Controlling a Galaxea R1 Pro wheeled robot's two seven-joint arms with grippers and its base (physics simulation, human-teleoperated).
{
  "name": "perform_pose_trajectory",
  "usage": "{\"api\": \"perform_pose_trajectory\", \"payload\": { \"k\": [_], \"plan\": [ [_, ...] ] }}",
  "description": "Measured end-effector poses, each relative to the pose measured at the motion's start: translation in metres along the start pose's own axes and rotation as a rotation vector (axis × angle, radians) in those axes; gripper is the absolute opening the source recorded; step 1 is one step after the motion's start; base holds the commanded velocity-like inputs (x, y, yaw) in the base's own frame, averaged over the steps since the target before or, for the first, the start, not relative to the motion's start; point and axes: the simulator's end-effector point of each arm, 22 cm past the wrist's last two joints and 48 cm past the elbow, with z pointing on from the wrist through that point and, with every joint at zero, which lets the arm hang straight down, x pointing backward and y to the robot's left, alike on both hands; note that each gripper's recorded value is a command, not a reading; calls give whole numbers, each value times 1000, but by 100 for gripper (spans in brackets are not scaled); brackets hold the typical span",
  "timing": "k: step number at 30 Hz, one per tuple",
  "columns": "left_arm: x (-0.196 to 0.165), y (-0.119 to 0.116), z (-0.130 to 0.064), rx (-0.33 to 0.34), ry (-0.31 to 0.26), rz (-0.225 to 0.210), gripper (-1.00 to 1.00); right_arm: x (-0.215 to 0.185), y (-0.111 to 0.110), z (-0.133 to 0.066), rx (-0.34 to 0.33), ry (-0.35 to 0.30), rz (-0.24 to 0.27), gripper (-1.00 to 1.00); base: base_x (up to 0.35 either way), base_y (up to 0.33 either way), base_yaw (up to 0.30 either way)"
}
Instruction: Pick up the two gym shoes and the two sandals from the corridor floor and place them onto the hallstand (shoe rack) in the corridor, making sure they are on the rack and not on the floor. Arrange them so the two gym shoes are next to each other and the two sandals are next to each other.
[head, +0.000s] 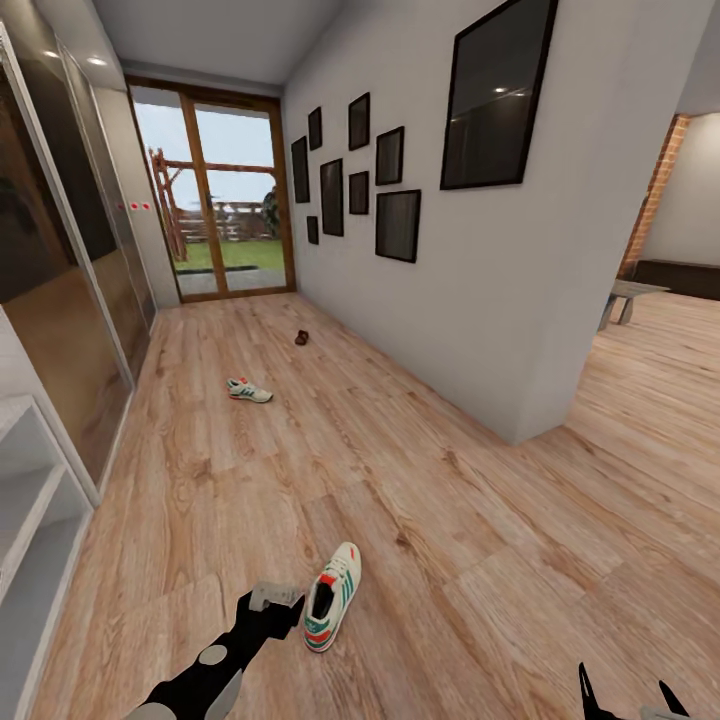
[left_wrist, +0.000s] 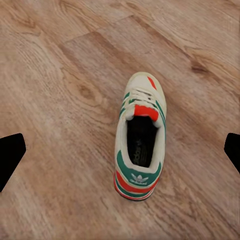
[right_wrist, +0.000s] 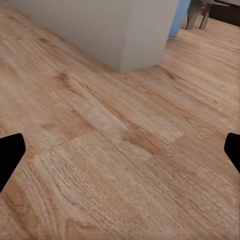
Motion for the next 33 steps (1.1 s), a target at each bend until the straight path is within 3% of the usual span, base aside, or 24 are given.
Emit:
{"api": "perform_pose_trajectory", "payload": {
  "k": [33],
  "plan": [
    [-4, -2, 1, 6, -10, 19, 100, 1, 1, -1, 0, 2, 1, 100, 0, 8, 0]
  ]
}}
